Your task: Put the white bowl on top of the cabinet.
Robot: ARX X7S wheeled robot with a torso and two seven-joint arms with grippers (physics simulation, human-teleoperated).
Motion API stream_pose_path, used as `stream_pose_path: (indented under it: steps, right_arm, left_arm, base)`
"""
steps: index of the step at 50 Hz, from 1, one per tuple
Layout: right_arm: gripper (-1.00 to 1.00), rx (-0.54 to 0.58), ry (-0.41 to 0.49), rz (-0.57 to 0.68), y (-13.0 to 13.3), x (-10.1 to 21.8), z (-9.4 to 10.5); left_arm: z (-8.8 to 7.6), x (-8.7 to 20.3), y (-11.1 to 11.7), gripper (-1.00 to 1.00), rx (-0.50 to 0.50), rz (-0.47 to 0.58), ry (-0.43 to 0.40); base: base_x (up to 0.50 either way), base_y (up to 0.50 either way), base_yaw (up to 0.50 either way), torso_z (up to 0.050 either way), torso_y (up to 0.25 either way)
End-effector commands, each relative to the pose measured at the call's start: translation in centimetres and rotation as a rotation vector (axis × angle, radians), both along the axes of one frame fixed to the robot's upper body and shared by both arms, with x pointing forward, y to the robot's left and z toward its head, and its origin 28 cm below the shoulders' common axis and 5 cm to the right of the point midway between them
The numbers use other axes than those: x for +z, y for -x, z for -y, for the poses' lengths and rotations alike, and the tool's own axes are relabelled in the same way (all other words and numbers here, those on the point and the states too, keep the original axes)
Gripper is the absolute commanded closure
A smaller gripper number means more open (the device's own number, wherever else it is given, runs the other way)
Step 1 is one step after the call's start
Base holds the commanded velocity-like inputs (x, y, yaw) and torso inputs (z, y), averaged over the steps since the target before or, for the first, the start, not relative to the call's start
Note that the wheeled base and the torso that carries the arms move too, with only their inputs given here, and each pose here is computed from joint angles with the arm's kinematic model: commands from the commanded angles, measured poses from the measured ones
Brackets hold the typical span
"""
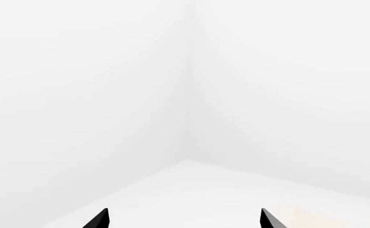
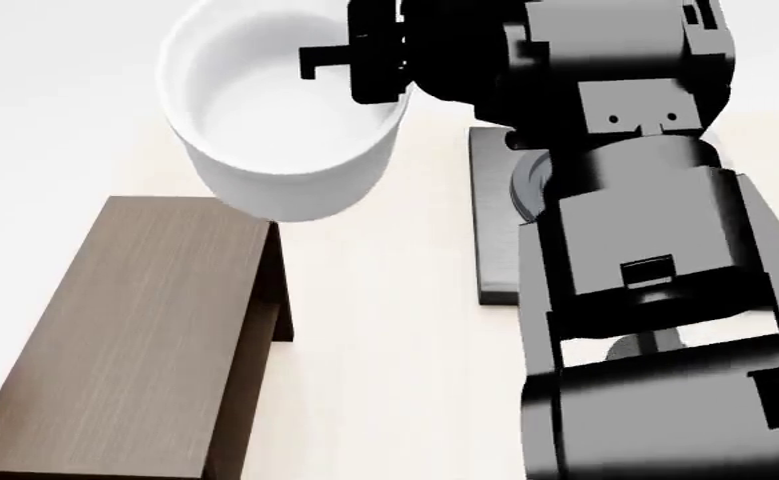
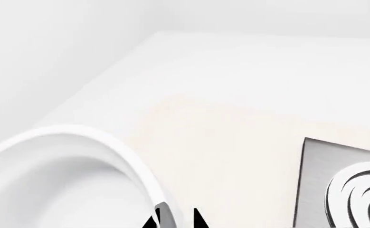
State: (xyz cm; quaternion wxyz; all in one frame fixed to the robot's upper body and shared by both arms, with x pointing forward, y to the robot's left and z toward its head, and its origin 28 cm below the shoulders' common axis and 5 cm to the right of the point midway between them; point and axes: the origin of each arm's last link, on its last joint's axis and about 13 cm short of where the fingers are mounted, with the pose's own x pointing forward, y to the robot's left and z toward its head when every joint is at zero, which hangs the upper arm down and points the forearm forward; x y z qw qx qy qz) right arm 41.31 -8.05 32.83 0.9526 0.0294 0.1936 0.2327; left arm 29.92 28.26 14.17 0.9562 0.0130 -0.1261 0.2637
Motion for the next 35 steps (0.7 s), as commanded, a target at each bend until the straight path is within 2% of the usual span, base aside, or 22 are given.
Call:
stream_pose_path:
  steps: [1, 18, 35]
  right_arm:
    - [1.0, 0.132, -0.041, 0.004, 0.6, 0.1, -3.0]
    - [1.0, 0.231, -0.03, -0.019, 1.6, -0.8, -6.1]
    - [1.0, 0.313, 0.013, -0.034, 3.0, -2.0, -7.5]
  left_arm:
    - [0.0, 0.0, 0.0, -1.0, 0.0, 0.001, -0.001]
    - [0.1, -0.1, 0.0, -1.0, -0.002, -0.002, -0.004]
    - [0.1, -0.2, 0.0, -1.0, -0.002, -0.003, -0.005]
  base:
    - [0.0, 0.0, 0.0, 0.0, 0.0]
    - [0.0, 0.0, 0.0, 0.001, 0.001]
    - [0.0, 0.0, 0.0, 0.001, 0.001]
